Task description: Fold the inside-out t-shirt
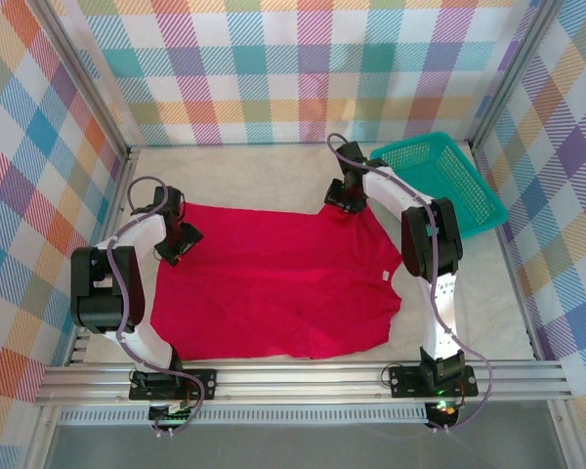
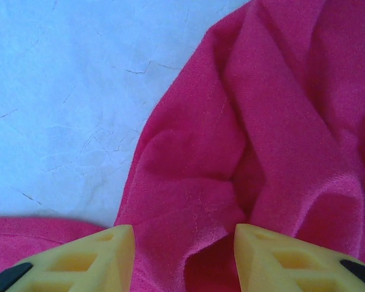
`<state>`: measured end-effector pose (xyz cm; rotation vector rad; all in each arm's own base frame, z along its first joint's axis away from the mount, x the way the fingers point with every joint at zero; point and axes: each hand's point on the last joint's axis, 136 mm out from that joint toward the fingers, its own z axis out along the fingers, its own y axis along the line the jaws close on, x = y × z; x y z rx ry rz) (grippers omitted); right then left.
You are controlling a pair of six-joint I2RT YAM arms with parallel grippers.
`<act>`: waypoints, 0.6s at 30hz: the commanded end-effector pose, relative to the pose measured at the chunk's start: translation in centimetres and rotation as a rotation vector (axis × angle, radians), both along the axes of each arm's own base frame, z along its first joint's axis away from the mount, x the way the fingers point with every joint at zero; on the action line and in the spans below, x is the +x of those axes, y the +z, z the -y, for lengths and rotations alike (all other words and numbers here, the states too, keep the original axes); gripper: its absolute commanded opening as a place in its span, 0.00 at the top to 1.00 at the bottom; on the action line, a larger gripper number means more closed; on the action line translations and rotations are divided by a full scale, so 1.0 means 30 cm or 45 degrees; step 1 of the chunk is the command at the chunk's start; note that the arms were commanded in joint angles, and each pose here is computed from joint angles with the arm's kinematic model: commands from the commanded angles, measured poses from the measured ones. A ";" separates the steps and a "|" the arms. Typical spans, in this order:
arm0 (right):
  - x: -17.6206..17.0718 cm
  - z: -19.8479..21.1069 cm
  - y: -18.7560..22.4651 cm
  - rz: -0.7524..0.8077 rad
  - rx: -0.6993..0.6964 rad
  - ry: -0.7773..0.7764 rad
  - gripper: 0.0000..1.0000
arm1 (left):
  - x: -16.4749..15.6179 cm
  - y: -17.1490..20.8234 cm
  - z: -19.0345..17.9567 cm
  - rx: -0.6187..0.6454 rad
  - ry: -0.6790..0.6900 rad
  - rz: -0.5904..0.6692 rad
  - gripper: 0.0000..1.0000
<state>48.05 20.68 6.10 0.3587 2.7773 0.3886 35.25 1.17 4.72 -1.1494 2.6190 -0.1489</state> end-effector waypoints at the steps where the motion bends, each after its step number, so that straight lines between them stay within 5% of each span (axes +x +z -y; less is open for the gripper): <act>1: 0.007 -0.008 -0.015 -0.036 0.036 -0.029 0.53 | 0.025 0.040 0.021 -0.016 -0.034 0.055 0.34; 3: 0.013 -0.019 -0.025 -0.043 0.059 -0.040 0.66 | 0.027 0.044 0.023 -0.022 -0.036 0.061 0.34; 6: 0.034 -0.025 0.009 -0.023 0.079 -0.060 1.00 | 0.026 0.049 0.023 -0.020 -0.035 0.064 0.34; 13: 0.122 -0.042 0.304 0.236 0.118 -0.062 1.00 | 0.016 0.026 0.021 -0.017 -0.033 0.047 0.37; 18: 0.202 -0.119 0.309 0.271 0.203 -0.023 0.94 | 0.012 0.015 0.034 -0.032 -0.037 0.040 0.37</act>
